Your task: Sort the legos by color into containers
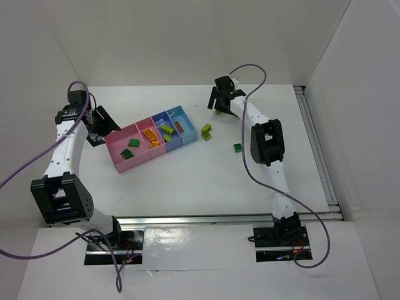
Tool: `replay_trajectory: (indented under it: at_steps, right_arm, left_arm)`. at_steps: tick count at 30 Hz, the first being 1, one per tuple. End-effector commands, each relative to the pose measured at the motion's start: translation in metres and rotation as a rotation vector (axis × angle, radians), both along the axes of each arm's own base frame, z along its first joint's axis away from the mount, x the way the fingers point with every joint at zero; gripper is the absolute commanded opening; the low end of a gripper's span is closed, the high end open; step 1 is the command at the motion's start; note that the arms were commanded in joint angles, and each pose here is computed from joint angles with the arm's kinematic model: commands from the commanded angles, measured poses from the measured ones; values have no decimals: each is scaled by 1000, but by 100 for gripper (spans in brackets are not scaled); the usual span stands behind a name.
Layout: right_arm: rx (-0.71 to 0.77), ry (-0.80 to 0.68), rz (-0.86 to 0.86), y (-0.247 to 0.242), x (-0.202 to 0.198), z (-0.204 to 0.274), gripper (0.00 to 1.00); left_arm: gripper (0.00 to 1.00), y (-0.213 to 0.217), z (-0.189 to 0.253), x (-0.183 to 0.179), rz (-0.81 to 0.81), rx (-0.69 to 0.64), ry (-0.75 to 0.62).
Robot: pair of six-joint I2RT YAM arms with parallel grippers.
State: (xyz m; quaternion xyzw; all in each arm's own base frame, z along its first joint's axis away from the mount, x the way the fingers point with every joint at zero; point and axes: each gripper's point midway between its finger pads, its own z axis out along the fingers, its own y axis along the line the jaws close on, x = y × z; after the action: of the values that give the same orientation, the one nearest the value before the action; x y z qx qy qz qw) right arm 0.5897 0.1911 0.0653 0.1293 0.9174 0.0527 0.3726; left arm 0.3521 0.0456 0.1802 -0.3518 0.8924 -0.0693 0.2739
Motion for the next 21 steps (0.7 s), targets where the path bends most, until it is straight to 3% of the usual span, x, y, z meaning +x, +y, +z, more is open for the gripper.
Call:
replay_trajectory:
  at_steps: [1,10,14,21]
  right_arm:
    - [46,5,12,11,8,1,89]
    - [81,-40,7,18,37,-22,71]
    - [84,-47,-19,15,39,-20,48]
    - [32,-50,-36,11,22,-1,21]
  left_arm:
    - [77,-2,24,7,-33,35,-72]
    - [77,-5,28,4,-45,52,-90]
    - [77,-5,35,1,-44,57,-111]
    - [77,-7,36,2,-50,50,-113]
